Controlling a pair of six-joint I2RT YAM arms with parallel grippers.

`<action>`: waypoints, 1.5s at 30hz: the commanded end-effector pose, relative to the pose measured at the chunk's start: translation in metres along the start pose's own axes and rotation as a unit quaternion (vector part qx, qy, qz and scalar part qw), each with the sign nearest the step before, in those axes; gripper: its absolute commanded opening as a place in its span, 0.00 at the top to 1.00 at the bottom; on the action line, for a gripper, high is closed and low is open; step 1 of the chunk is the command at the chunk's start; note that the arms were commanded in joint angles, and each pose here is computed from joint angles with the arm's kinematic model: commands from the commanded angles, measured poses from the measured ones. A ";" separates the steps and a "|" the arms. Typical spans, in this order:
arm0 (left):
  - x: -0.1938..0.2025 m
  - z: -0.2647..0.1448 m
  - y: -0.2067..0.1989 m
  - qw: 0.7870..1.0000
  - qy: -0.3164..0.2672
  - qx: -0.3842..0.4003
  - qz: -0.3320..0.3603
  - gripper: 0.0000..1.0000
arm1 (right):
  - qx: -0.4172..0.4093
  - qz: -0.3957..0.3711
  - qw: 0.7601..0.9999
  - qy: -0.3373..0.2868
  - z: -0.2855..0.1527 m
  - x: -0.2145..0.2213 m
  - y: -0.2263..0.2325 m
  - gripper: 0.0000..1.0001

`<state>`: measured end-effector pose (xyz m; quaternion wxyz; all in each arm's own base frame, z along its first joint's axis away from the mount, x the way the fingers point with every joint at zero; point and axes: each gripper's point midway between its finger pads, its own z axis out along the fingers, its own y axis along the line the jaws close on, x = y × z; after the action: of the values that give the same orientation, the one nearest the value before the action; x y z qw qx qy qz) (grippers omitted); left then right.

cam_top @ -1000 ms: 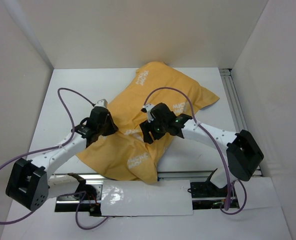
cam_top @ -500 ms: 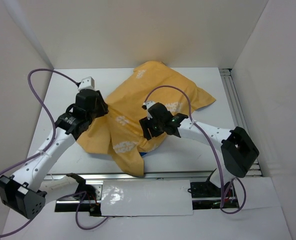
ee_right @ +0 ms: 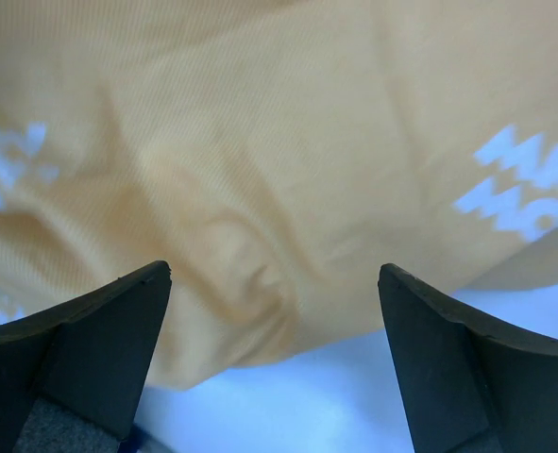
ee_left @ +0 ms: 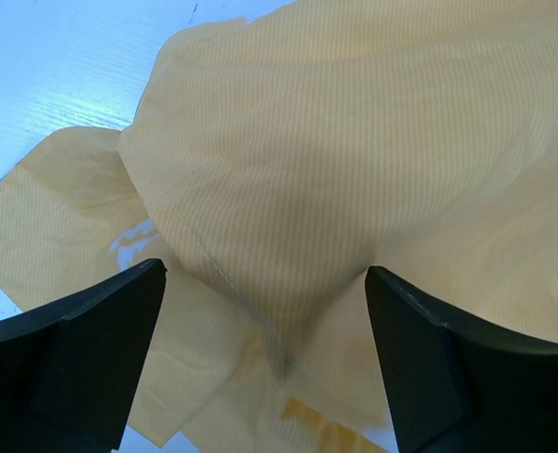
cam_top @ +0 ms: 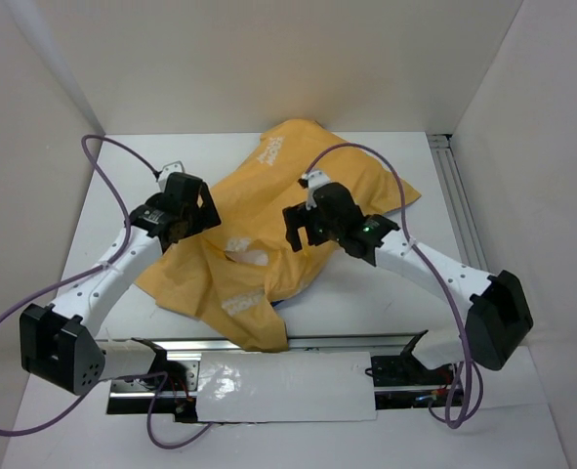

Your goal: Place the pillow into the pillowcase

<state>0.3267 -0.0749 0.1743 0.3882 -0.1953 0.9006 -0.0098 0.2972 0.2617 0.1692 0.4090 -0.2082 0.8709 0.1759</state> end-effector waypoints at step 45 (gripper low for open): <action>-0.007 0.076 0.044 0.995 0.062 -0.042 -0.069 0.00 | 0.224 0.354 0.903 -0.093 -0.034 -0.007 -0.282 0.00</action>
<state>0.4032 -0.0181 0.1636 0.3839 -0.2175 0.8974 0.0057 0.4270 0.0157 0.1504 0.4218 0.1837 0.8823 0.1000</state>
